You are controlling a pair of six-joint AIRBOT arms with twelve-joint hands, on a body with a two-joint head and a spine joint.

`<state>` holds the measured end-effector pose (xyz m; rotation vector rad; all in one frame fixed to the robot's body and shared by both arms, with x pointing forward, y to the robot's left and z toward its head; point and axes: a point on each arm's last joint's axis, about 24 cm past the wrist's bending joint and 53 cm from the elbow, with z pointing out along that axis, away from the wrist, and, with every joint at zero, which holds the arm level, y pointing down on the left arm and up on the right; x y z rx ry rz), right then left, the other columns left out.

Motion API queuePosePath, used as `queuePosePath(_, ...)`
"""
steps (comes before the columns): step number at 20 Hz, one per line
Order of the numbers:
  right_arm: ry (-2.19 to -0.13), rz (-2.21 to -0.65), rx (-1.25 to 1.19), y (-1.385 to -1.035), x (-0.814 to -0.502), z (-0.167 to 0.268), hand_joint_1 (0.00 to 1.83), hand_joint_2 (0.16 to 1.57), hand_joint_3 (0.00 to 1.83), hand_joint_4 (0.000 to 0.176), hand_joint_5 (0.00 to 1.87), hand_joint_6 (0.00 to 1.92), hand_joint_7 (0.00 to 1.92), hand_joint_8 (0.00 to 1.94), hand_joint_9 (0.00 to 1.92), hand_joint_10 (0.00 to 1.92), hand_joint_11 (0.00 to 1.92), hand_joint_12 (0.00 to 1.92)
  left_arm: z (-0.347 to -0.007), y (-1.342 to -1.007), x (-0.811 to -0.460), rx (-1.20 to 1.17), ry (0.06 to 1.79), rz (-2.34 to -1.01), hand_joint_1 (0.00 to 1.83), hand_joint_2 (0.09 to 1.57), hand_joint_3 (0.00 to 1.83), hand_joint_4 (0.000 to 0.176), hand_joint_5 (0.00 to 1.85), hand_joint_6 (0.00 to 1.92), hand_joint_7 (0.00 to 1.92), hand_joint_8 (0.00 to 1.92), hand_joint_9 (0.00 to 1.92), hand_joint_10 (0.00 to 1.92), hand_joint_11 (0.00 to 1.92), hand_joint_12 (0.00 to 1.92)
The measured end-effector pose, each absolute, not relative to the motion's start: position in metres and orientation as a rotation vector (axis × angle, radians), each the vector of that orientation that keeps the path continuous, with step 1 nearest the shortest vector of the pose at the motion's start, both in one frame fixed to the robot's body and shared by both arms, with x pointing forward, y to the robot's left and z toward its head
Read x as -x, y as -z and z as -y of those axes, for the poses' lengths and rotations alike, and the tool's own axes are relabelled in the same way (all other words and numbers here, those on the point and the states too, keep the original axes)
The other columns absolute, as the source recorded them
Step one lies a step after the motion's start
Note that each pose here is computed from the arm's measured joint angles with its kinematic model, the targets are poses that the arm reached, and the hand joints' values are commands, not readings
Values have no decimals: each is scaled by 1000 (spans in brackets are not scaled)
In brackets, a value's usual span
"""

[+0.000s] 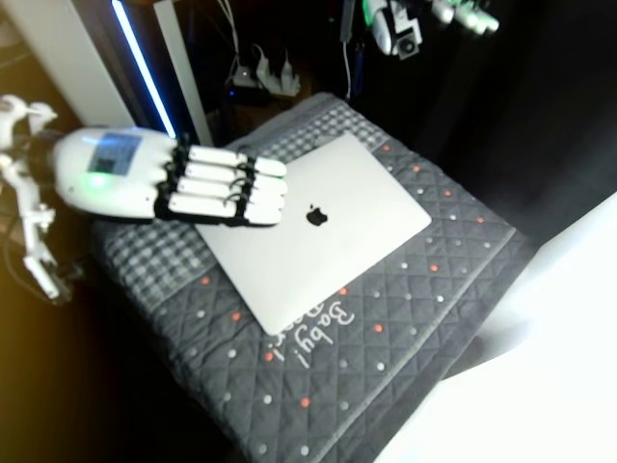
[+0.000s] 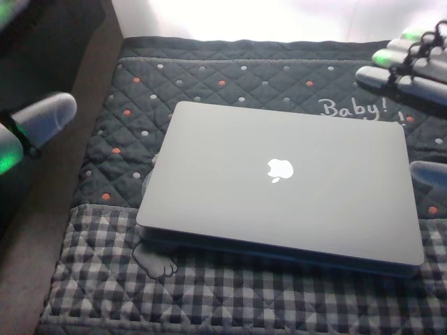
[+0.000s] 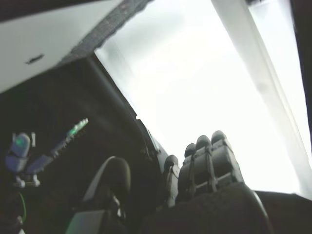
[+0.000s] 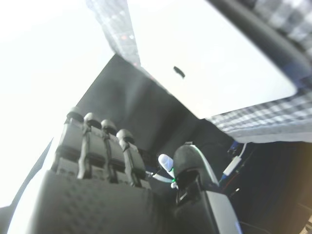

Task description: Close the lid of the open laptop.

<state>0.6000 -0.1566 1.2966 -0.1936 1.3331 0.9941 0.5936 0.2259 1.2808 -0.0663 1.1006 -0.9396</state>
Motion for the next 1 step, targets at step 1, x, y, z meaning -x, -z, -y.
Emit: queuePosePath(1, -985, -1319, 186, -1301, -600, 161, 444, 1393, 0, 43, 0, 0, 0, 0, 0, 0, 0, 0, -228, -1281, -595, 68, 935, -1099, 229, 1416, 28, 120, 0, 0, 0, 0, 0, 0, 0, 0)
